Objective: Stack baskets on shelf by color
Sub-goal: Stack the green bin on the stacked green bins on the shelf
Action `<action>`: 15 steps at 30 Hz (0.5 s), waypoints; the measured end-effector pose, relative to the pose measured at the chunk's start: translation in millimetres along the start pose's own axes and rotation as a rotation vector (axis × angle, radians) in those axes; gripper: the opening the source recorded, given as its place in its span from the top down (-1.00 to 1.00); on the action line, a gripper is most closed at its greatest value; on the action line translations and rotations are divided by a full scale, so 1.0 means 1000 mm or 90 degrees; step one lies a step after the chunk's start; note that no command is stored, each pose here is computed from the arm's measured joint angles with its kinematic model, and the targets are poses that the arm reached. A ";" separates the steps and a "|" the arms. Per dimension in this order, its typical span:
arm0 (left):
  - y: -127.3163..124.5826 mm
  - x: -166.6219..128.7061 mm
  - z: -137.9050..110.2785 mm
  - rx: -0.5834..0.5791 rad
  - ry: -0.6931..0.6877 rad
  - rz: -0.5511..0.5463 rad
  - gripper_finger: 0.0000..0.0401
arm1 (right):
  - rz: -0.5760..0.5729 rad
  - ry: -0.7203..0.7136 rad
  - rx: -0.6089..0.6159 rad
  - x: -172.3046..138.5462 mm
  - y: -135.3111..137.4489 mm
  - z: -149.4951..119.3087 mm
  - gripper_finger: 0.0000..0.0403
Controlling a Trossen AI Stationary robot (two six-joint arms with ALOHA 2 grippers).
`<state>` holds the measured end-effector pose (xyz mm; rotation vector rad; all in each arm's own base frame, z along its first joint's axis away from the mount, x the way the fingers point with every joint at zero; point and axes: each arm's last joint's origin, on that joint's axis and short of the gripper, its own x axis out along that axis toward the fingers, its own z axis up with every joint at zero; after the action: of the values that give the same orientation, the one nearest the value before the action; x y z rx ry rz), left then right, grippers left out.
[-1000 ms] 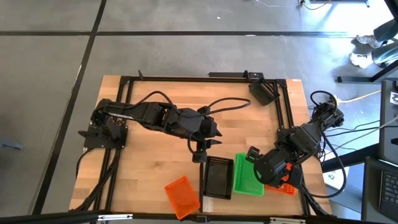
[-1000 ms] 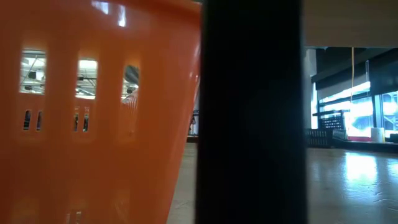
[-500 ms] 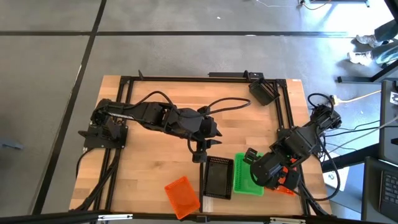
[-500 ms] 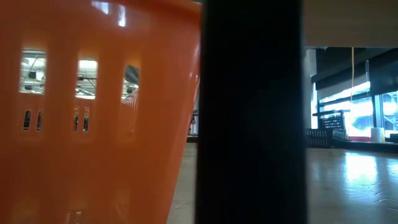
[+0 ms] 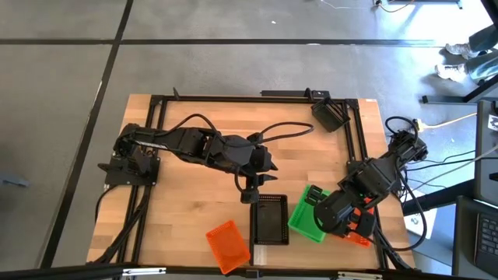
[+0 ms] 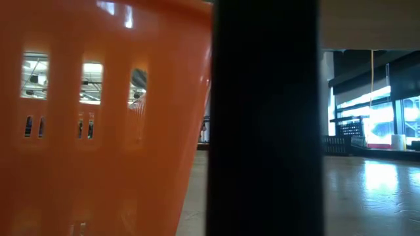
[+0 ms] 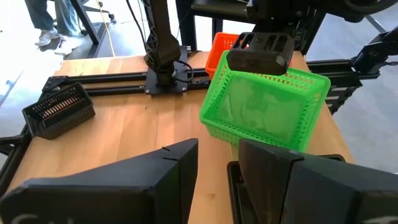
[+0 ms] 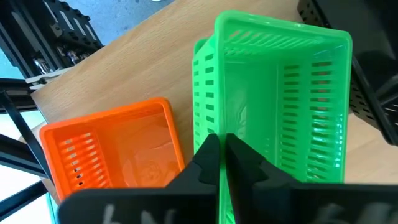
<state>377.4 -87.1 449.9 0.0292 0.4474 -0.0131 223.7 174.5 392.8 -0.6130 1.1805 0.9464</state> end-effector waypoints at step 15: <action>0.000 0.000 0.000 0.000 0.000 0.000 0.47 | 0.002 -0.003 0.036 -0.001 0.001 -0.001 0.85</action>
<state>377.4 -87.2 450.0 0.0291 0.4468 -0.0135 222.8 173.9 393.7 -0.5638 1.2006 0.9138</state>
